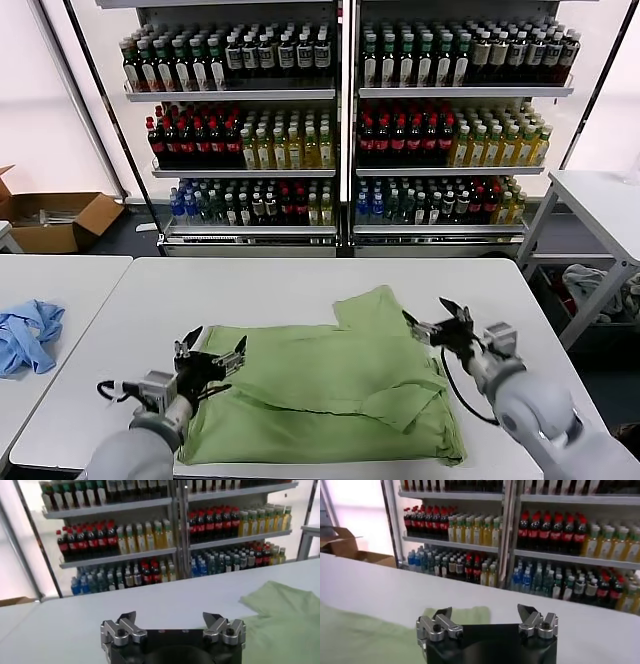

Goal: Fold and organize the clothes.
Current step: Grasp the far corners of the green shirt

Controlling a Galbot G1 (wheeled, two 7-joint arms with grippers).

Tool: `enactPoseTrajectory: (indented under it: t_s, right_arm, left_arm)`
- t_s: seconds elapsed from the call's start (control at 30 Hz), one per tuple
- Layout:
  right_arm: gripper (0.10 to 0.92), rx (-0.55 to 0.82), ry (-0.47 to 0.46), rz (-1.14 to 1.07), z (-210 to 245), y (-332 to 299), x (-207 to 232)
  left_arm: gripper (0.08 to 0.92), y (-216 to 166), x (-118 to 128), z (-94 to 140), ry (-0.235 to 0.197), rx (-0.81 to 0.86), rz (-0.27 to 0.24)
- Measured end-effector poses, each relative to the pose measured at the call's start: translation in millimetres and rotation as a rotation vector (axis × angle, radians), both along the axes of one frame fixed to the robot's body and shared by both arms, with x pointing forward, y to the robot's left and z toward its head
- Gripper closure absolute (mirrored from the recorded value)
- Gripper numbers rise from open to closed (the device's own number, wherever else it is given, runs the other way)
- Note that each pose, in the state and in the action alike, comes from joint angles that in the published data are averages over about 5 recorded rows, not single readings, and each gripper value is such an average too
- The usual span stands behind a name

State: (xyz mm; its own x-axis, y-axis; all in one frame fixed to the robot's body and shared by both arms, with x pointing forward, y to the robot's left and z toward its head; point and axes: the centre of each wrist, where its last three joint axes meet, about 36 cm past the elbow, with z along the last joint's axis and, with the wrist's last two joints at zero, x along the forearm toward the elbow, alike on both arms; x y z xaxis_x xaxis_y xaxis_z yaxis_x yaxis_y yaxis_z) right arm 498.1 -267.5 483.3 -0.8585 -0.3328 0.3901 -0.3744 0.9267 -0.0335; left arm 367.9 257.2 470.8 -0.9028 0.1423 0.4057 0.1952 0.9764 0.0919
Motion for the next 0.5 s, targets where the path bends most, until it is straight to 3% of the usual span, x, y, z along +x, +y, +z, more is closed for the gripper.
enactPoseTrajectory:
  t_s: [0.2, 0.5]
  right_arm:
    - [0.2, -0.019, 0.048, 0.024, -4, 16, 52]
    - [0.2, -0.058, 0.118, 0.023, -22, 19, 80]
  left_arm:
    - [0.177, 11, 33, -9, 0.049, -0.004, -0.019]
    - [0.177, 21, 70, -24, 0.107, -0.009, -0.015]
